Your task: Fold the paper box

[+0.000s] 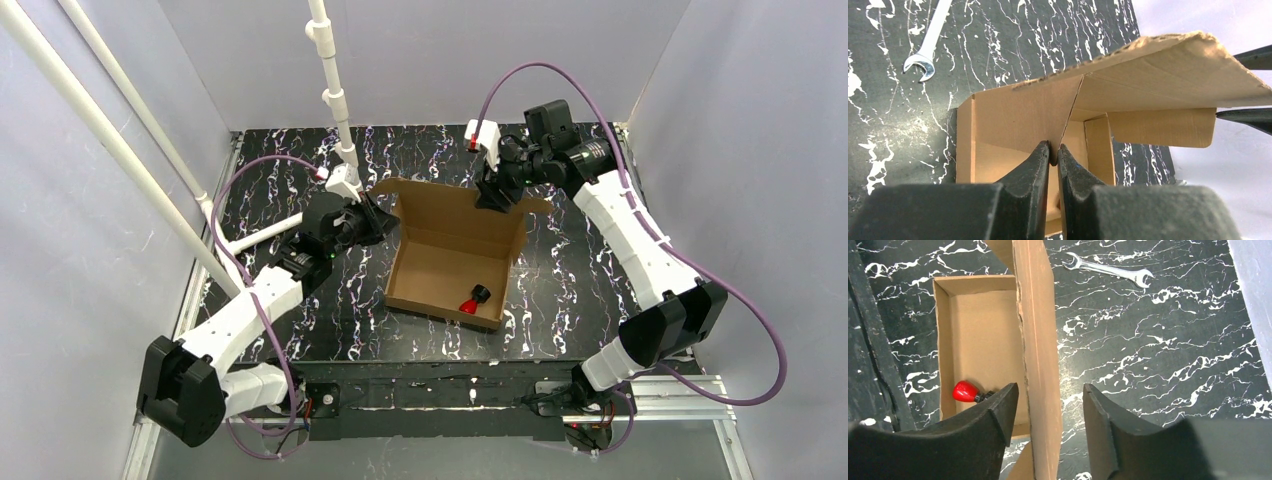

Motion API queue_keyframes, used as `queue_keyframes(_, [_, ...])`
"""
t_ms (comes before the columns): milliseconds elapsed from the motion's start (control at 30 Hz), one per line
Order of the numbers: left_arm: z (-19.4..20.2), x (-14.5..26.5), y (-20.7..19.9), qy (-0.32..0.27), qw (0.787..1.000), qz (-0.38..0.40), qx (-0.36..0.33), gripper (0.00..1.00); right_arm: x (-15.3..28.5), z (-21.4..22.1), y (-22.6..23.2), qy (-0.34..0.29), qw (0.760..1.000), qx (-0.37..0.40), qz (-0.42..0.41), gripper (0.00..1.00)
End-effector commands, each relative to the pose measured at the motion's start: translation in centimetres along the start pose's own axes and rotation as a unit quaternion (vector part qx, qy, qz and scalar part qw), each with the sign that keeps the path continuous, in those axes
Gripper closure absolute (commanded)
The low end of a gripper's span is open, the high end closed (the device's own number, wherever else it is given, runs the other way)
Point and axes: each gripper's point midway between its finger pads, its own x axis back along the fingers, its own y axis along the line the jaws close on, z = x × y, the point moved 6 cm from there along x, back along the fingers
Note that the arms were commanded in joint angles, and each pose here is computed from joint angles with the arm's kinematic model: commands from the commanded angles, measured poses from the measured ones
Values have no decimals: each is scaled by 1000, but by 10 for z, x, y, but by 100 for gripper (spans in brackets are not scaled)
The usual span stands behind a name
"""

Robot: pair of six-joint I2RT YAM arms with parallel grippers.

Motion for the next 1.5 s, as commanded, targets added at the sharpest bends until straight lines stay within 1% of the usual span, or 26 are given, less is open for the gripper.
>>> queue_keyframes(0, [24, 8, 19, 19, 997, -69, -23, 100, 26, -15, 2, -34, 999, 15, 6, 35])
queue_keyframes(100, [23, 12, 22, -2, 995, -92, -42, 100, 43, -11, 3, -44, 999, 14, 10, 21])
queue_keyframes(233, [20, 16, 22, -19, 993, -101, -51, 100, 73, -5, 1, -61, 998, 11, 30, 10])
queue_keyframes(333, [19, 19, 19, -26, 992, -105, -58, 100, 100, -1, 2, -90, 995, 3, 45, 4])
queue_keyframes(433, [18, 23, 18, -25, 991, -113, -63, 100, 126, 4, 7, -113, 991, -5, 69, 2])
queue_keyframes(533, [16, 27, 18, -33, 990, -122, -64, 100, 142, 12, 15, -118, 988, -14, 94, 2])
queue_keyframes(667, [16, 32, 17, -41, 989, -126, -60, 100, 152, 30, 26, -123, 983, -42, 128, 2])
queue_keyframes(767, [18, 34, 15, -41, 989, -126, -60, 100, 149, 45, 29, -129, 977, -75, 152, 3])
queue_keyframes(833, [18, 35, 14, -43, 989, -127, -59, 100, 143, 57, 26, -140, 969, -109, 169, 8])
queue_keyframes(900, [18, 35, 13, -43, 989, -128, -60, 100, 133, 71, 22, -148, 962, -140, 181, 17])
queue_keyframes(1000, [17, 35, 10, -45, 989, -127, -59, 100, 116, 94, 18, -148, 956, -166, 191, 35])
queue_keyframes(1133, [17, 35, 8, -45, 989, -126, -57, 100, 94, 115, 9, -175, 940, -213, 201, 66])
queue_keyframes(1200, [18, 34, 7, -44, 990, -125, -54, 100, 84, 126, 6, -200, 926, -245, 206, 74])
queue_keyframes(1267, [19, 33, 6, -42, 990, -123, -52, 100, 74, 134, 7, -231, 913, -269, 202, 77])
queue_keyframes(1333, [20, 31, 5, -40, 990, -123, -50, 100, 66, 141, 10, -260, 898, -291, 203, 77])
queue_keyframes(1367, [21, 31, 5, -39, 990, -123, -50, 100, 64, 141, 10, -281, 892, -288, 204, 77])
queue_keyframes(1467, [21, 31, 3, -37, 991, -119, -48, 100, 56, 150, 16, -313, 876, -305, 206, 70])
